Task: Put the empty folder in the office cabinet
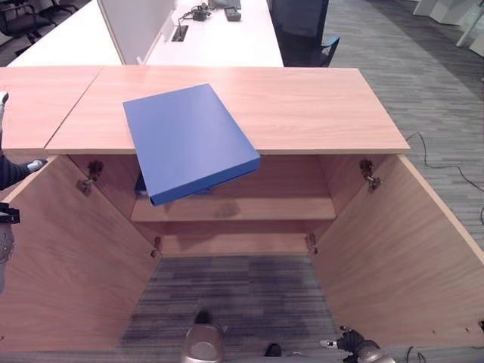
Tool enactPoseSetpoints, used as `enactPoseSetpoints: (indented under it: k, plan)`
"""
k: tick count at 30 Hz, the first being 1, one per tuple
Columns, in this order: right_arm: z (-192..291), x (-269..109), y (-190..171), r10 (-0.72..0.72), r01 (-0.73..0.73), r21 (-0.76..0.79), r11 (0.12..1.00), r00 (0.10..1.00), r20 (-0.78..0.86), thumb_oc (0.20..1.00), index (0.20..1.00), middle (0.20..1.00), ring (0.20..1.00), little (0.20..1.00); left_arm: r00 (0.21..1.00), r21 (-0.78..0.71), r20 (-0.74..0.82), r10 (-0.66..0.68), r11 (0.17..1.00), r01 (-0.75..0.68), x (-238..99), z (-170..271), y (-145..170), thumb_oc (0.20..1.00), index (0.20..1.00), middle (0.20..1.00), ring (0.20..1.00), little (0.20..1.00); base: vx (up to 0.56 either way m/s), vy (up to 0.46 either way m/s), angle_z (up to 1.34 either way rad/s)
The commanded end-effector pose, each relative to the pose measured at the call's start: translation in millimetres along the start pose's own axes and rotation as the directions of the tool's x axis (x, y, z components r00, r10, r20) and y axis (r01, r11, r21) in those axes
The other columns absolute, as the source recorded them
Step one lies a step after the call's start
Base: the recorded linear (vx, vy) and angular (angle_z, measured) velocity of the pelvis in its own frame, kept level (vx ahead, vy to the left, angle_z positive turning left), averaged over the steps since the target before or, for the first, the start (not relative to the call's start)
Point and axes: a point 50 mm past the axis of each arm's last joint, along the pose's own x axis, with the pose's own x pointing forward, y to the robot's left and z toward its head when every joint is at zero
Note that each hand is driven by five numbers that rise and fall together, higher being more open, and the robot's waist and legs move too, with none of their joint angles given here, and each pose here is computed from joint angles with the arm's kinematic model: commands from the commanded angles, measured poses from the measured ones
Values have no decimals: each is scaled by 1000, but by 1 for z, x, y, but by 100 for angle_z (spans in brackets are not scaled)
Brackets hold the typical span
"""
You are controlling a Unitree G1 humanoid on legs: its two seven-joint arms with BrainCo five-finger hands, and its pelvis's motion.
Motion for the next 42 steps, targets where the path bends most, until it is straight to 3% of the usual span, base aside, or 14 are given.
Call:
enactPoseSetpoints:
  k: [1,12,21,27,31,42]
  plan:
    - [-7,0,-11,-36,38,45,998,999,-40,1000,1000,1000,1000,1000,996,7,37,77,997,-77,18,4,13,1000,1000,1000,1000,1000,56,250,97]
    - [2,1,-2,-3,4,35,999,1000,-11,1000,1000,1000,1000,1000,990,28,135,33,999,-37,22,17,11,1000,1000,1000,1000,1000,35,164,25]
    - [6,1,1,7,-7,8,1000,1000,4,1000,1000,1000,1000,1000,963,47,249,-100,995,91,12,38,-10,1000,1000,1000,1000,1000,15,49,-12]
    - [2,1,-1,-6,6,-8,1000,1000,-10,1000,1000,1000,1000,1000,915,64,369,-163,987,150,7,60,-19,1000,1000,1000,1000,1000,1,-2,-11]
    - [3,1,0,-8,7,-35,999,1000,-8,1000,1000,1000,1000,1000,855,19,462,-237,966,257,-3,91,-41,1000,1000,1000,1000,1000,3,-3,-5]
    - [12,2,0,-22,23,-40,999,999,24,1000,1000,1000,1000,1000,814,-9,500,-296,938,347,-7,125,-71,1000,1000,1000,1000,1000,8,4,-3]
